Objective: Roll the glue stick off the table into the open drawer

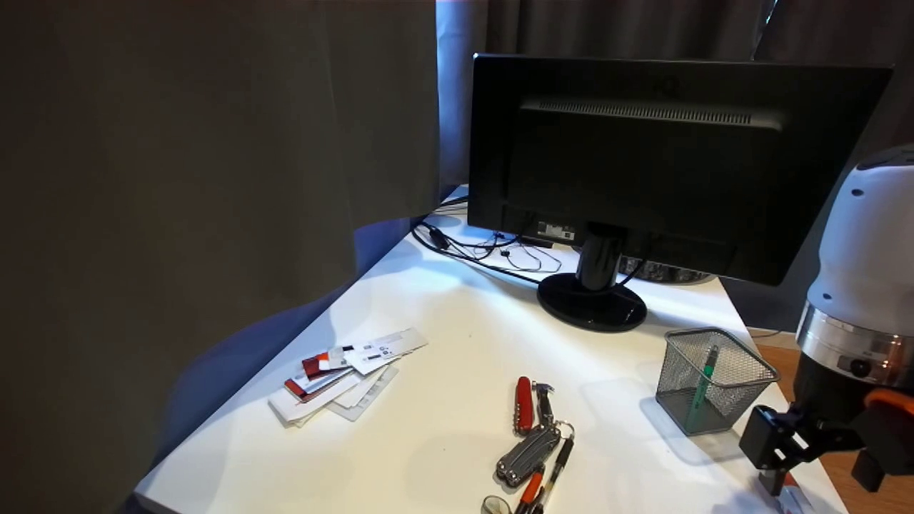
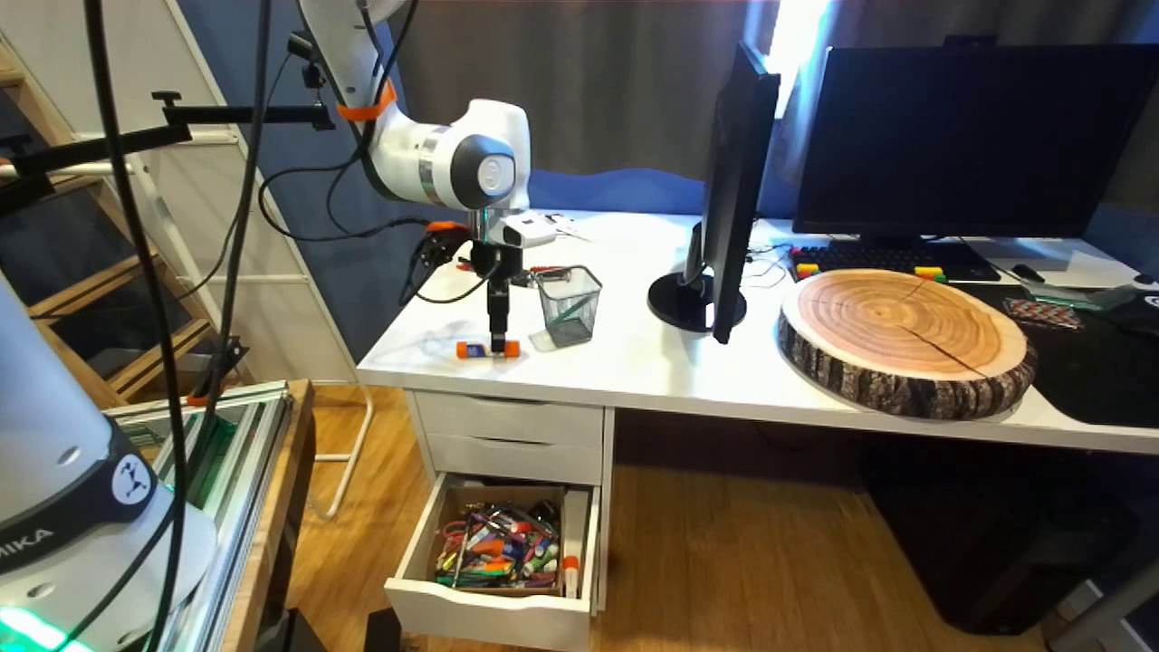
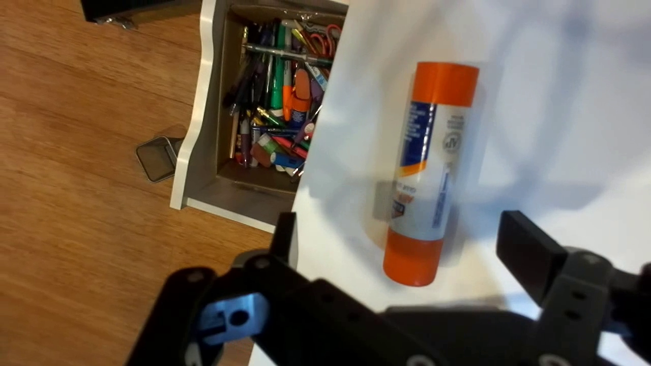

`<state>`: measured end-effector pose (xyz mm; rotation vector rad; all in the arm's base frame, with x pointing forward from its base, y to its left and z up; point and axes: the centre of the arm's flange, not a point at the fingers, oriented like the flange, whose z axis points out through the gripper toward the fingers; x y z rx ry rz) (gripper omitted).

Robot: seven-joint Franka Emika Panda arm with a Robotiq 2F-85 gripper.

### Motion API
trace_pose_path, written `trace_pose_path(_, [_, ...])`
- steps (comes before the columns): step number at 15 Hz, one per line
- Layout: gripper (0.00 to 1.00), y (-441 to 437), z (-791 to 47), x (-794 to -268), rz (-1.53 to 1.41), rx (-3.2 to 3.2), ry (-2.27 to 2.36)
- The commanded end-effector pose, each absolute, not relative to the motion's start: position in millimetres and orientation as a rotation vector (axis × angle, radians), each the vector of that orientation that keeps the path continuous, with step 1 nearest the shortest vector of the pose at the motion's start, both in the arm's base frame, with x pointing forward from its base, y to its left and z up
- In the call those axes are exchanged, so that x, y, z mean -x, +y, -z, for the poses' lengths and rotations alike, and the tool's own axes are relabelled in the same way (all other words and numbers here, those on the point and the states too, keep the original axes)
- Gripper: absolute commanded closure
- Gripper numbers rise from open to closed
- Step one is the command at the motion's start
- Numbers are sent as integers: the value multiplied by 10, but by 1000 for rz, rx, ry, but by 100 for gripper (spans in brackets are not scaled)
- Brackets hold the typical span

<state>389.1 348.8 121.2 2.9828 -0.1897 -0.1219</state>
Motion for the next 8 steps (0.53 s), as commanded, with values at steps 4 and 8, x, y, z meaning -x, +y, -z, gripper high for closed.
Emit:
trace_pose_path(4, [0, 3448, -1108, -3859, 145, -2962, -222])
trace_pose_path(8, [0, 3359, -1097, -3848, 152, -2949, -242])
